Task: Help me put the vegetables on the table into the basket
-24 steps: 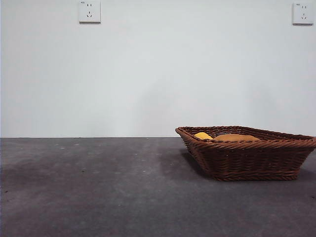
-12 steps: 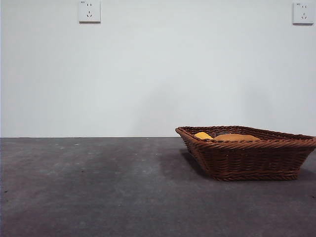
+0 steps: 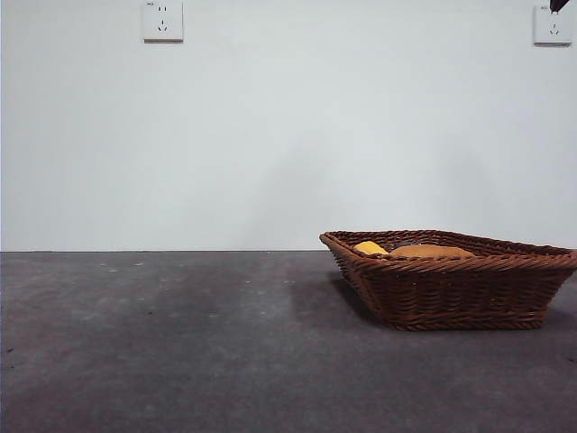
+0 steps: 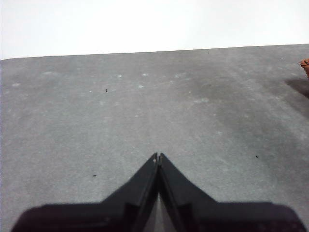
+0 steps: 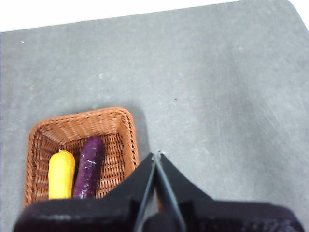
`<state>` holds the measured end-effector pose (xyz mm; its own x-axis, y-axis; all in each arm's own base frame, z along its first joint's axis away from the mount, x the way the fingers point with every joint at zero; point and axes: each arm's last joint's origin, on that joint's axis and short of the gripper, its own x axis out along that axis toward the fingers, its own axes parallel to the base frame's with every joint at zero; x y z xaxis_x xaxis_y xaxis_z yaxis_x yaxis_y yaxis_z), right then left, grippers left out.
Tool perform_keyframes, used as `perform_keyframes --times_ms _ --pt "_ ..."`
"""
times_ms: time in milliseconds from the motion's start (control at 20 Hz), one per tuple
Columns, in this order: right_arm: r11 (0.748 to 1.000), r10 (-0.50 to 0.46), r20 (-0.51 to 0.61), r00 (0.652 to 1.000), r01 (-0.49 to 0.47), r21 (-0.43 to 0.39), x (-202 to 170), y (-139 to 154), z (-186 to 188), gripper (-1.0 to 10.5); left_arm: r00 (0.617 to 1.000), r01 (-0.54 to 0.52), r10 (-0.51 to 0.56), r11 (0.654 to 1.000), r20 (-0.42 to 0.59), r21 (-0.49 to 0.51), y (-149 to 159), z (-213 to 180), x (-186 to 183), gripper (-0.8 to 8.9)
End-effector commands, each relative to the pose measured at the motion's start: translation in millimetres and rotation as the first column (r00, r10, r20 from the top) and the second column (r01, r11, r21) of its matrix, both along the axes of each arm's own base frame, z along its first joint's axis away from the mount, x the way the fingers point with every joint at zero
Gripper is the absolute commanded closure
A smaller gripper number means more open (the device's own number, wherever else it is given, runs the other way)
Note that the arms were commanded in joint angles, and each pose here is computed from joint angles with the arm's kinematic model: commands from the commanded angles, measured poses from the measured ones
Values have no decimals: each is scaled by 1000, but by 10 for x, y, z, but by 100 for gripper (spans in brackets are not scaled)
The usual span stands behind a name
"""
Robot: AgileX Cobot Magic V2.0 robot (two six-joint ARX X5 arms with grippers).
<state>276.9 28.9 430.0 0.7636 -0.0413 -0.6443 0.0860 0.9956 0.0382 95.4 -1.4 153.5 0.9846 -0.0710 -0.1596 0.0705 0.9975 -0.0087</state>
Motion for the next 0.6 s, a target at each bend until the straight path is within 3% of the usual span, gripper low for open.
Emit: perform_keyframes --times_ms 50,600 --pt "1000 -6 -1 1000 6 5 19 1 -16 946 1000 -4 4 1000 2 -10 2 -31 7 817" --pt "1000 -20 0 1000 20 -1 2 -23 -11 946 1000 -4 4 1000 -21 -11 2 -48 17 817"
